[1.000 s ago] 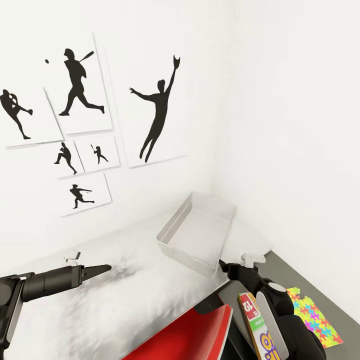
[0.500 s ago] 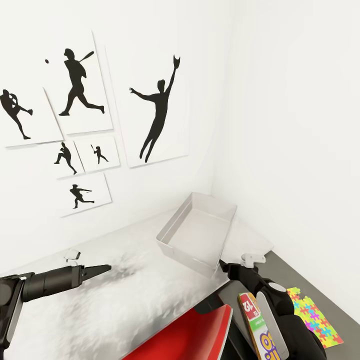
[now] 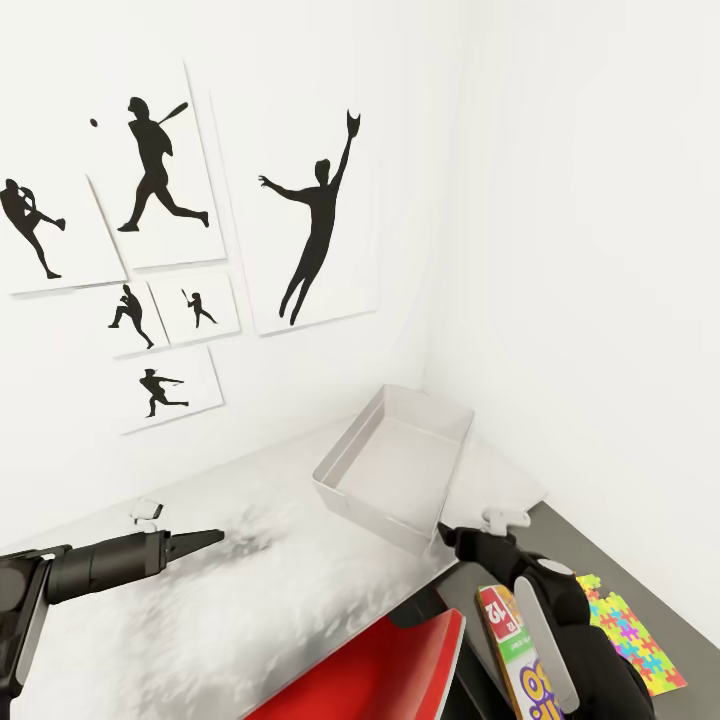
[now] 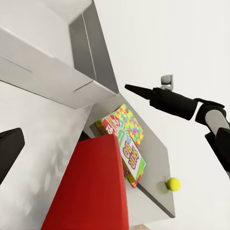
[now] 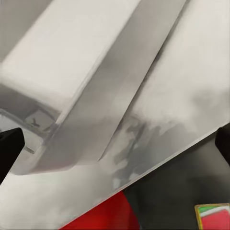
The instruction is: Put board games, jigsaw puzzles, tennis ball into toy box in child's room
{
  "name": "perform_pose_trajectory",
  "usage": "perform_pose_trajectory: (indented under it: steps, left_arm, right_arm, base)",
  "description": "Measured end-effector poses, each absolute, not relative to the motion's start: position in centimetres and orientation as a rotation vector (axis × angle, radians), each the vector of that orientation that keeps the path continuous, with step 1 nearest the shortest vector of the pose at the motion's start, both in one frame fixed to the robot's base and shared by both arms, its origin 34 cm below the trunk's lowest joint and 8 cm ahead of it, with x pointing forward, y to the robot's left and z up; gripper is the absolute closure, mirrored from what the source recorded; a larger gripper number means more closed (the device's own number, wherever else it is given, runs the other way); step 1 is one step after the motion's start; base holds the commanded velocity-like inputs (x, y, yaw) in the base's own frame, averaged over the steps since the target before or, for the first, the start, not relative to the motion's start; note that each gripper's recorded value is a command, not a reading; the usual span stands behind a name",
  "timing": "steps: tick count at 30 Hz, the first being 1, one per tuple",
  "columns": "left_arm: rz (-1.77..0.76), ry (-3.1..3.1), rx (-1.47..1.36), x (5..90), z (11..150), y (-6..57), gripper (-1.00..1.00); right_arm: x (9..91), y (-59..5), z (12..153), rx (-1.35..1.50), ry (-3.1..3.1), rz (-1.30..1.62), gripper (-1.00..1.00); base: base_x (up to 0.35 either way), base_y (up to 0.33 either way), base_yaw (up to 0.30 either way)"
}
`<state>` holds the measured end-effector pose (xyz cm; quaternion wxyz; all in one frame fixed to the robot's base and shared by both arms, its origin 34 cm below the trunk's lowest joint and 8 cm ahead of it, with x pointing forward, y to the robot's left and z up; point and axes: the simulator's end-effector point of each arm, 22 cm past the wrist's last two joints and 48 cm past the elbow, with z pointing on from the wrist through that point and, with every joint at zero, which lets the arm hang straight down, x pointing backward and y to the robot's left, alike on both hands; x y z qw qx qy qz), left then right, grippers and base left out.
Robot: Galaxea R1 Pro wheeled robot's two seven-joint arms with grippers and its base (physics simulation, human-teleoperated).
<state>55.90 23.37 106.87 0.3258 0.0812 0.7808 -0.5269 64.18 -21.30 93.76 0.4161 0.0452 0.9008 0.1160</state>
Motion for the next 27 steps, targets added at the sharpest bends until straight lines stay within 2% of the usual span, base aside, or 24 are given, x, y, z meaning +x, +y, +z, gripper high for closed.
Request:
perform_pose_trajectory:
  steps: [8,18,27]
  left_arm:
    - [-1.378,2.049,0.212,55.9,106.8,23.5,-1.0]
    - [-1.385,2.048,0.216,55.9,106.8,23.2,-1.0]
    - [-1.386,2.048,0.215,55.9,106.8,23.1,-1.0]
  right_arm:
    - [64.4,-20.8,95.0,0.102,2.293,0.304,-1.0]
    - [70.1,-20.5,101.6,0.076,2.282,0.327,-1.0]
    - [73.3,-24.2,99.4,0.199,2.412,0.226,-1.0]
  base:
    - [0.0,0.0,0.0]
    - [0.0,0.0,0.0]
    - [0.0,0.0,0.0]
